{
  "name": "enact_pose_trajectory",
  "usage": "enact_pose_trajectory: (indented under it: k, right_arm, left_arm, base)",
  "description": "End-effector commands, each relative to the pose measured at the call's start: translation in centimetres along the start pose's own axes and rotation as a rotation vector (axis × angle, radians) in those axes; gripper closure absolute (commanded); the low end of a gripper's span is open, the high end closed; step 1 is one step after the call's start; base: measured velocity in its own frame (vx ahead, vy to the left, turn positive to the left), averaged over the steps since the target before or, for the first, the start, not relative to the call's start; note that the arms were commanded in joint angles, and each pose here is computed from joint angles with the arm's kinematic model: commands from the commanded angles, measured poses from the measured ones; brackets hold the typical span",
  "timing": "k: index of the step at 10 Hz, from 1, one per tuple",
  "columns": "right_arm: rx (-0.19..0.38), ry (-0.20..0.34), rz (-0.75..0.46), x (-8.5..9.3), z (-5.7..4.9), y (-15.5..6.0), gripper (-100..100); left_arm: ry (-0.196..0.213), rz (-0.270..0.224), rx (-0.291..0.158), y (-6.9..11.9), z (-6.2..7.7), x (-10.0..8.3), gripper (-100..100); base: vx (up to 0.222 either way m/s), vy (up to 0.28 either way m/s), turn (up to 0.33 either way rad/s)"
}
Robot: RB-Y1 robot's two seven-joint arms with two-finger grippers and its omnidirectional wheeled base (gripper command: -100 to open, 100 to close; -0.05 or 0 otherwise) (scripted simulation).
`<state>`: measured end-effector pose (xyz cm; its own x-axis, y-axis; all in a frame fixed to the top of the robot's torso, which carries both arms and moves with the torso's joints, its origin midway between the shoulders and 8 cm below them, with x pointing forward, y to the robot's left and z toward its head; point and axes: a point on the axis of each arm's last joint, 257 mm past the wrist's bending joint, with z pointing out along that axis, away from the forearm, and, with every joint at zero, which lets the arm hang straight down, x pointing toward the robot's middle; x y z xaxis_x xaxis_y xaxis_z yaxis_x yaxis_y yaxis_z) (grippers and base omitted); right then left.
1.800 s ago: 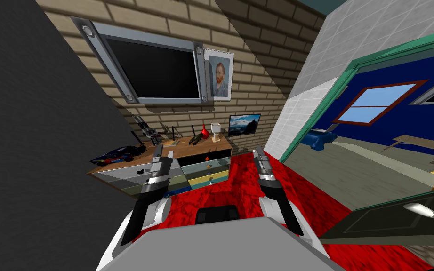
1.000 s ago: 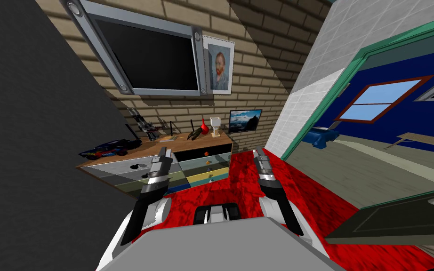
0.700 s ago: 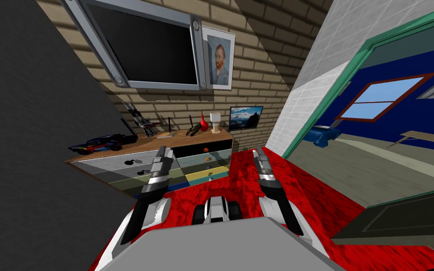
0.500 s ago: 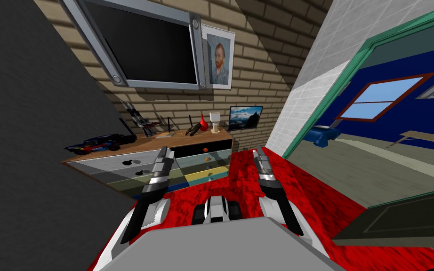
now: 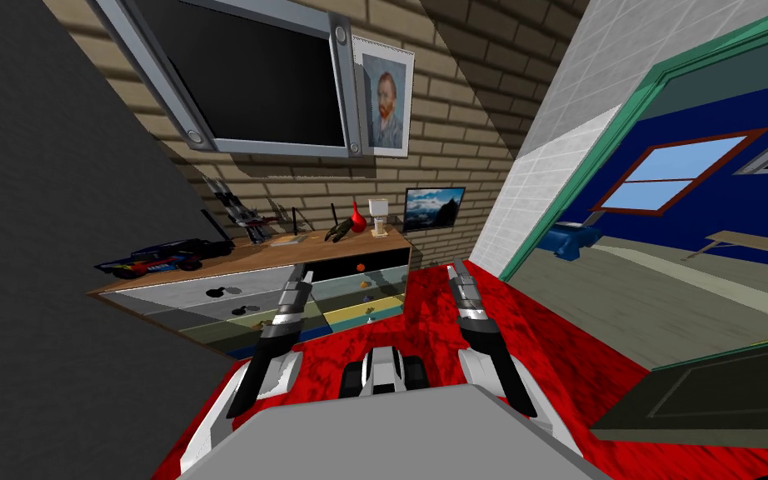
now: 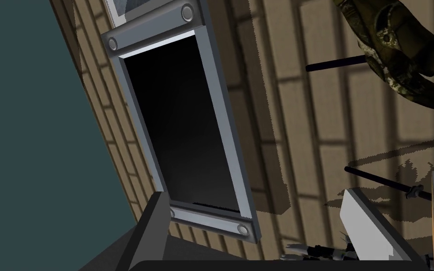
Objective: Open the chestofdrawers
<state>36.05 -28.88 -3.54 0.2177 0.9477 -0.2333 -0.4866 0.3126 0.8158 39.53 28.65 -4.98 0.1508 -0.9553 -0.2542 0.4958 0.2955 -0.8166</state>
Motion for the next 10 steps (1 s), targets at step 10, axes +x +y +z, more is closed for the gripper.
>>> enact_pose_trajectory:
  k: [10]
  right_arm:
    - [0.000,0.000,0.000,0.0,0.0,0.0,0]
  left_arm:
    - [0.055,0.039,-0.104,8.6,-2.3,2.1,-100]
  base:
    - [0.047,-0.027,-0.011]
